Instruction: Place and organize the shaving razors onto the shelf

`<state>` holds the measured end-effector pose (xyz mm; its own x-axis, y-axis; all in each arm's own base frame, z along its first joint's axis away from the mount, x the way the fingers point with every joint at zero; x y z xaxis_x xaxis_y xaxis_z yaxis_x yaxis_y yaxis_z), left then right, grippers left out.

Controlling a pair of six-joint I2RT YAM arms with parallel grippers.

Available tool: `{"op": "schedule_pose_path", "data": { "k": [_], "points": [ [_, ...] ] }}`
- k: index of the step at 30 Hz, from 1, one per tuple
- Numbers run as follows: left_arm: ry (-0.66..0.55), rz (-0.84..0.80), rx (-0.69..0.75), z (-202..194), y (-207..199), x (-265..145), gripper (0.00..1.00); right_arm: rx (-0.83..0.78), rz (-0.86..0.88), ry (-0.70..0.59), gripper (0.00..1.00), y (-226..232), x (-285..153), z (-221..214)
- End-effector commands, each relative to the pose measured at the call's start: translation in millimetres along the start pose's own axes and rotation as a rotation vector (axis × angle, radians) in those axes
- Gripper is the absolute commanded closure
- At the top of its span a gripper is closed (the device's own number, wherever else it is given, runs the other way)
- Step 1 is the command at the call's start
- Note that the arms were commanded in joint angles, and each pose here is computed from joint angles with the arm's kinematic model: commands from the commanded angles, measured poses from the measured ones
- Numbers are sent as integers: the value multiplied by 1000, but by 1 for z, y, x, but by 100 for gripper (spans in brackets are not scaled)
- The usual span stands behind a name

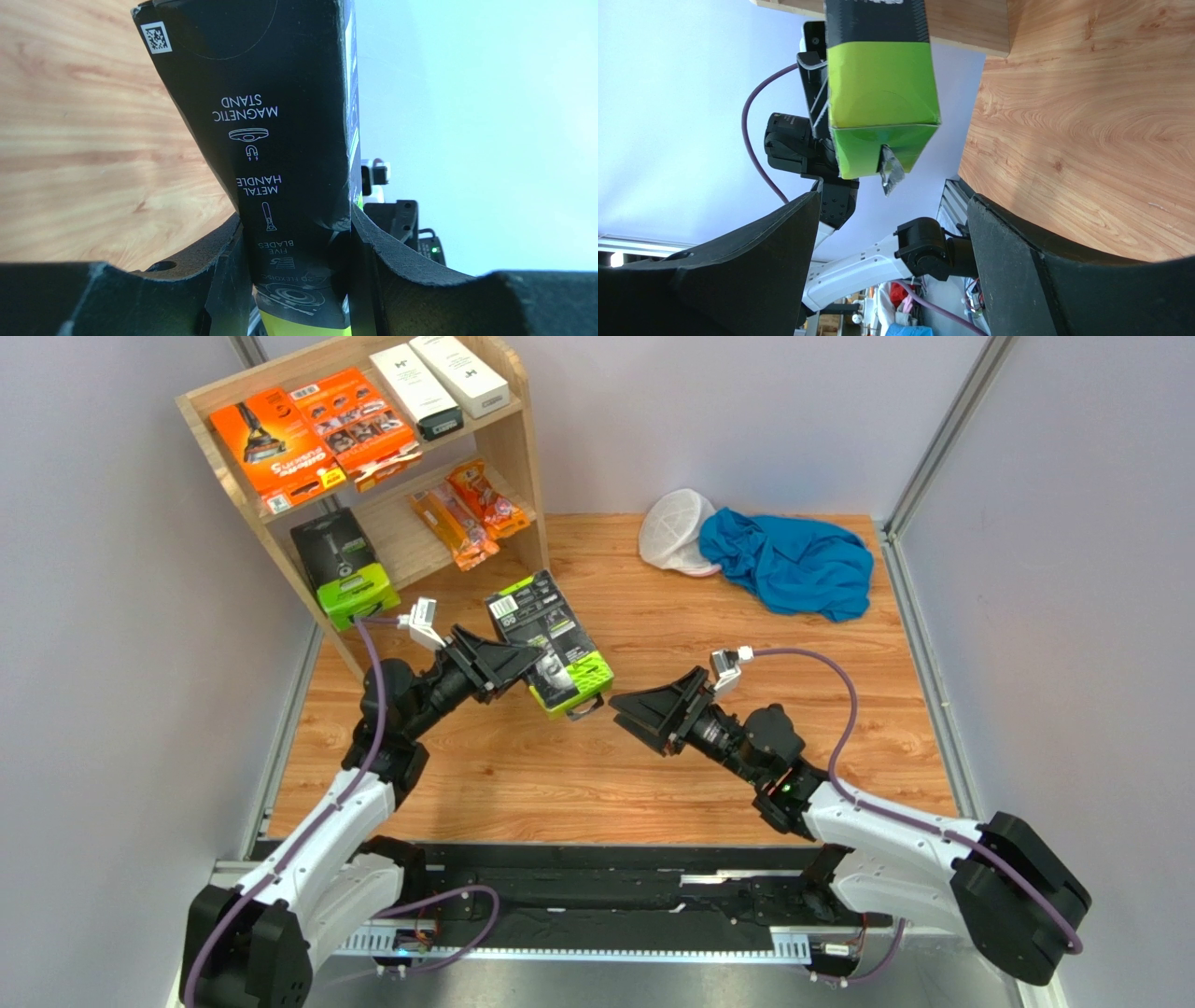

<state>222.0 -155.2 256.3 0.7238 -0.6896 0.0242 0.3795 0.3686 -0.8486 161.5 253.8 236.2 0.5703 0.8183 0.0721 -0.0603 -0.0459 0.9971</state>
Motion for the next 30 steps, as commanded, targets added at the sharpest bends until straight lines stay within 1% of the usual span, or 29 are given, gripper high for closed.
{"op": "schedule_pose_path", "data": {
  "k": [1,10,14,17,18,20,25,26,28,30],
  "points": [
    [-48,-184,91,26,-46,8,100,-7,71,-54,19,18,10,7],
    [-17,-184,78,23,-43,11,100,-15,183,-26,21,39,42,8],
    [-4,-188,79,22,-42,11,100,-11,165,-23,22,38,51,9],
    [2,-190,80,21,-42,12,100,-2,162,1,28,37,56,7],
    [3,-189,81,21,-41,12,100,4,156,9,35,34,59,6],
    [-5,-175,79,21,-39,12,100,5,177,34,40,40,61,3],
    [-8,-163,68,21,-37,13,100,-2,164,30,45,41,61,1],
    [-10,-162,68,22,-37,13,100,-1,168,32,49,43,60,1],
    [-20,-155,71,22,-36,12,100,6,174,37,51,45,61,0],
    [-27,-146,72,22,-36,11,100,5,177,46,58,48,63,-3]
  ]
}}
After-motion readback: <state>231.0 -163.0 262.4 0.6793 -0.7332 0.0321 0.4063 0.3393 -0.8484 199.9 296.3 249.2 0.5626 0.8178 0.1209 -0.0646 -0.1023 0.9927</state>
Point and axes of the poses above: each gripper's point midway between its finger pads, its own x axis out along the fingers, its own y axis along the line the jaws close on, z = x × y, the point moved 6 cm from there along -x, back along the fingers, and after that the axes turned 10 degrees about x, right-handed, at the moved point
